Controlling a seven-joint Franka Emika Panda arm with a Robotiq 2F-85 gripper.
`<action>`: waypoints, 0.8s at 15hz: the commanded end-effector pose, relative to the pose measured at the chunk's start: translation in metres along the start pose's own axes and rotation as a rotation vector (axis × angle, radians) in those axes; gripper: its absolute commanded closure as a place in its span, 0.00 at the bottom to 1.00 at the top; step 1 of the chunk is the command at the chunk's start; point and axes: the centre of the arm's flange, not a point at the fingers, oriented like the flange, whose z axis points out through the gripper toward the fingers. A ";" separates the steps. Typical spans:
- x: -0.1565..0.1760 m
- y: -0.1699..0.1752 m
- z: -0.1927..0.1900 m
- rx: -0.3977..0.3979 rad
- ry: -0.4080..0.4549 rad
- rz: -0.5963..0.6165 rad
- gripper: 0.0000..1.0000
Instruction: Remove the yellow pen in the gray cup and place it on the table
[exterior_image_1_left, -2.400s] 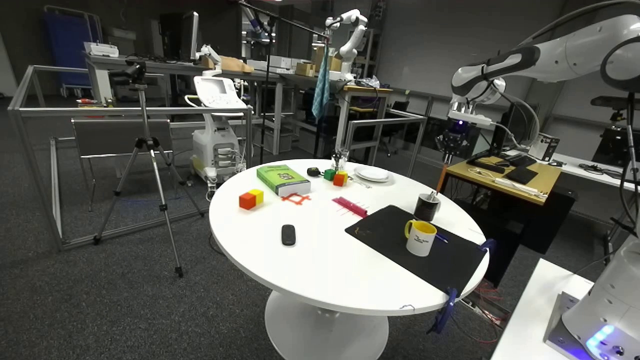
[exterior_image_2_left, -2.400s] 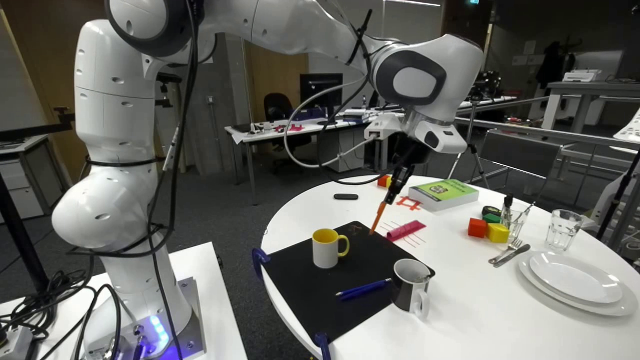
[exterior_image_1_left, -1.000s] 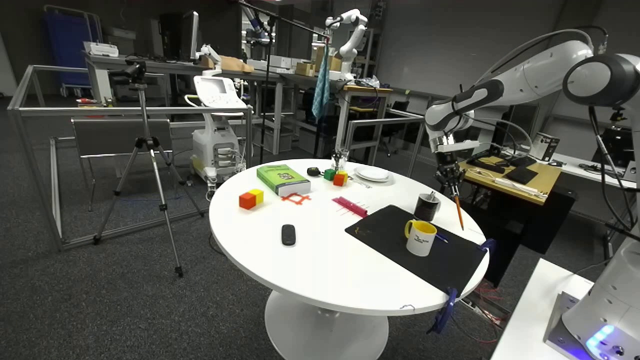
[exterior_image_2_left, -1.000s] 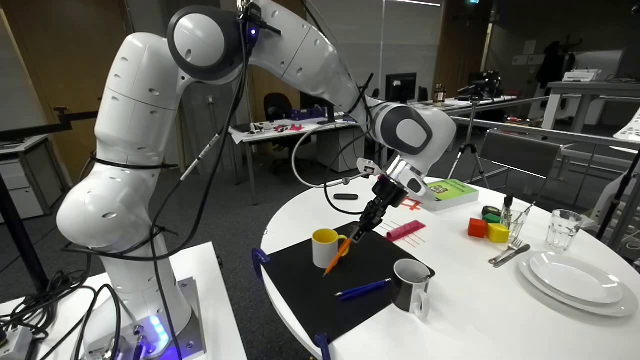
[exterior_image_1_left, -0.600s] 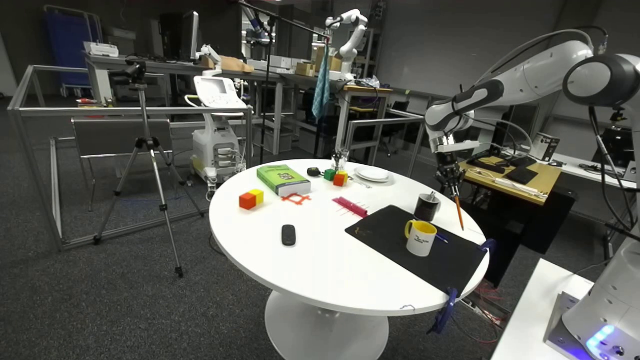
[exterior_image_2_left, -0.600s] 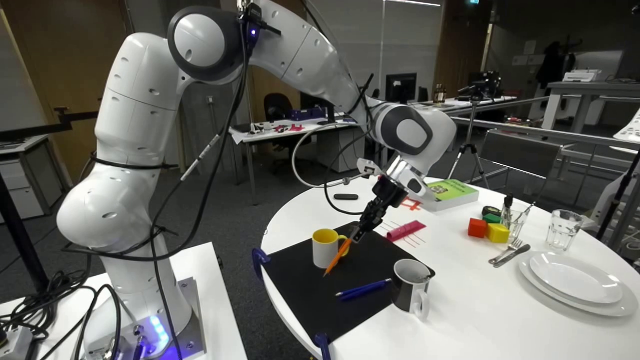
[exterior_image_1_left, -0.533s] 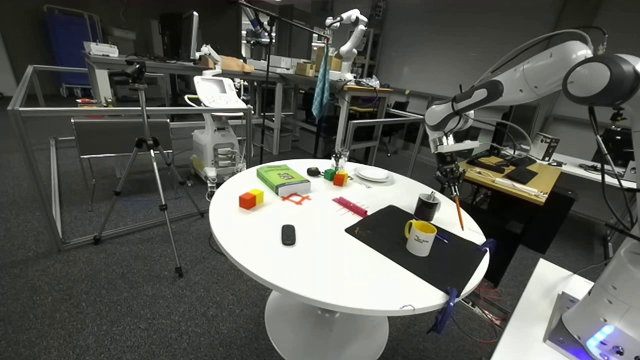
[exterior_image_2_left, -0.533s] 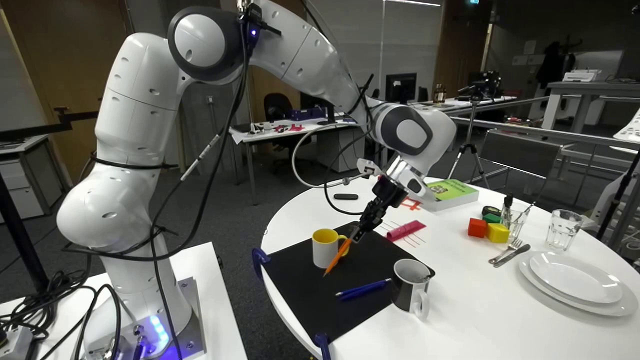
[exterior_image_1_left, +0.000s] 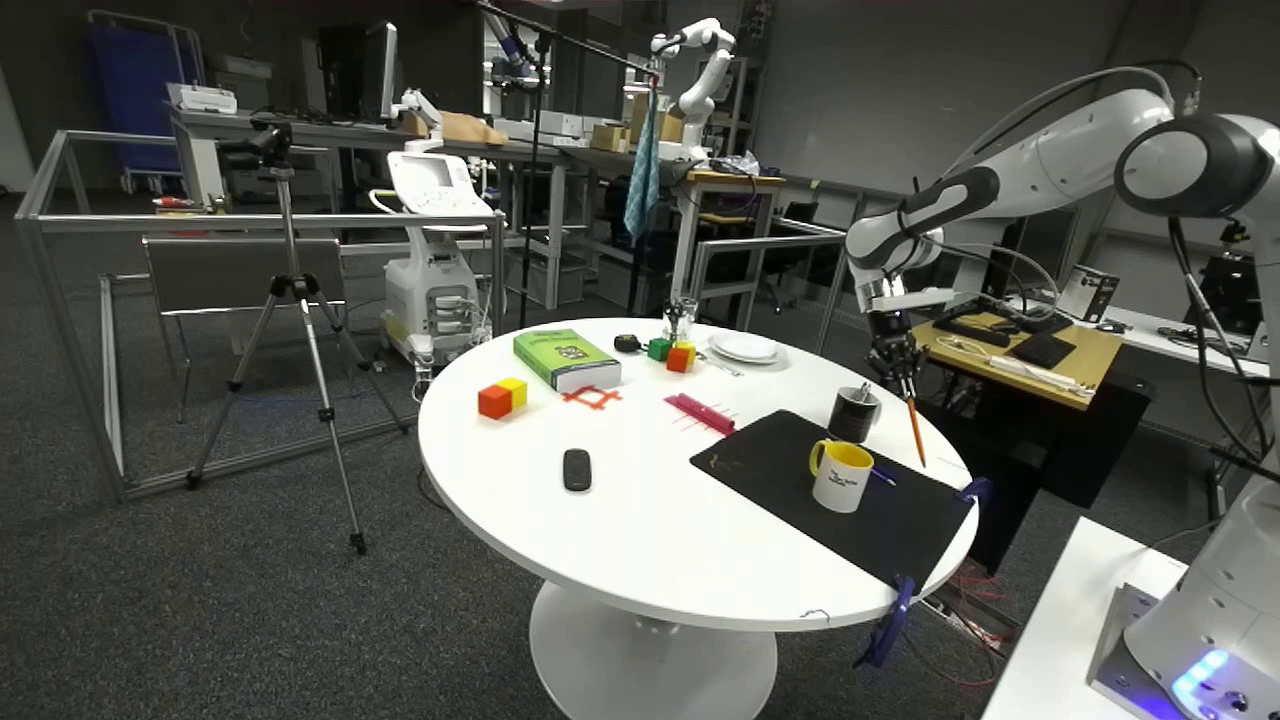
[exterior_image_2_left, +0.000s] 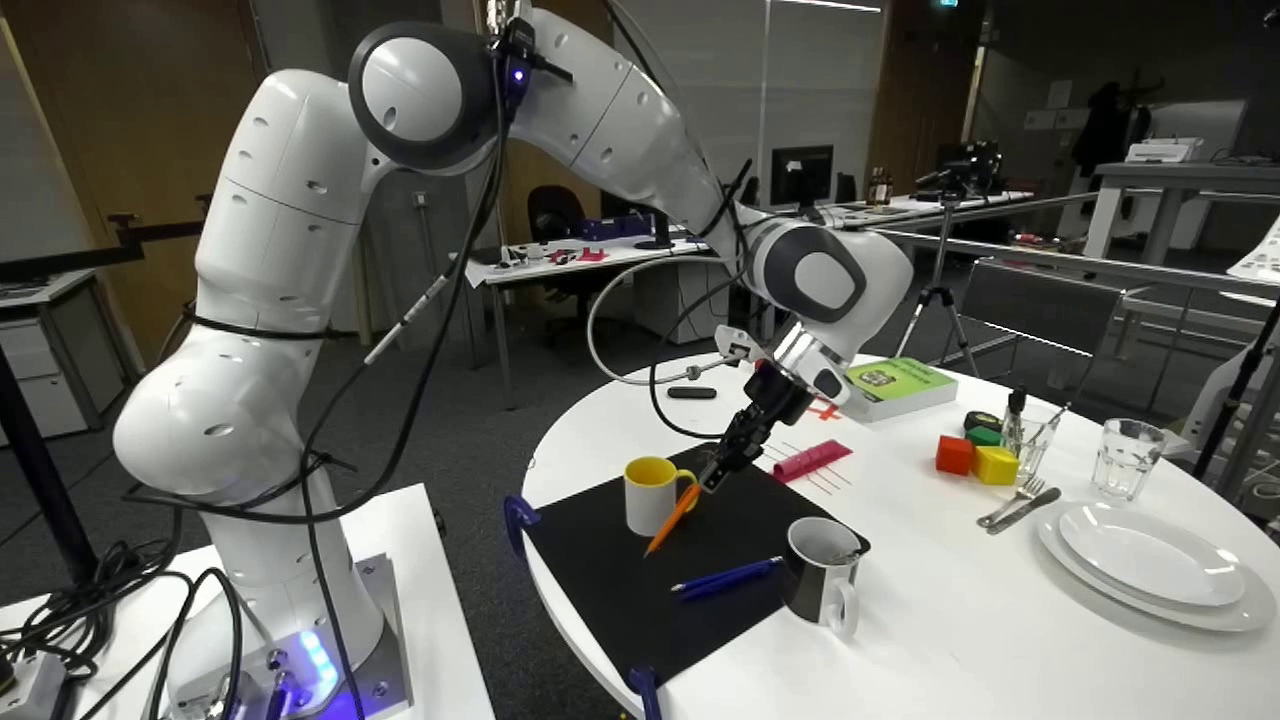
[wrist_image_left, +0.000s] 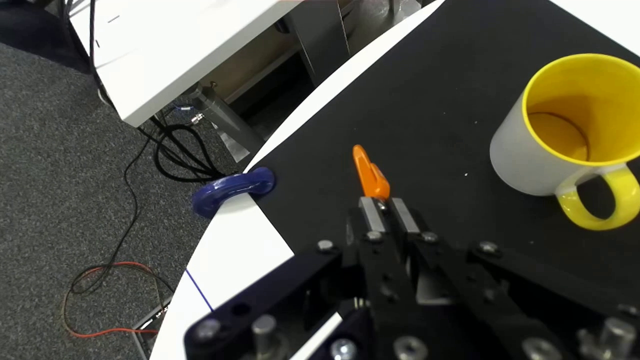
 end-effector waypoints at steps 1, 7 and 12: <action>0.012 -0.008 -0.007 0.016 -0.008 0.004 0.98; 0.028 -0.017 -0.008 0.030 -0.014 0.006 0.98; 0.040 -0.026 -0.008 0.045 -0.023 0.000 0.98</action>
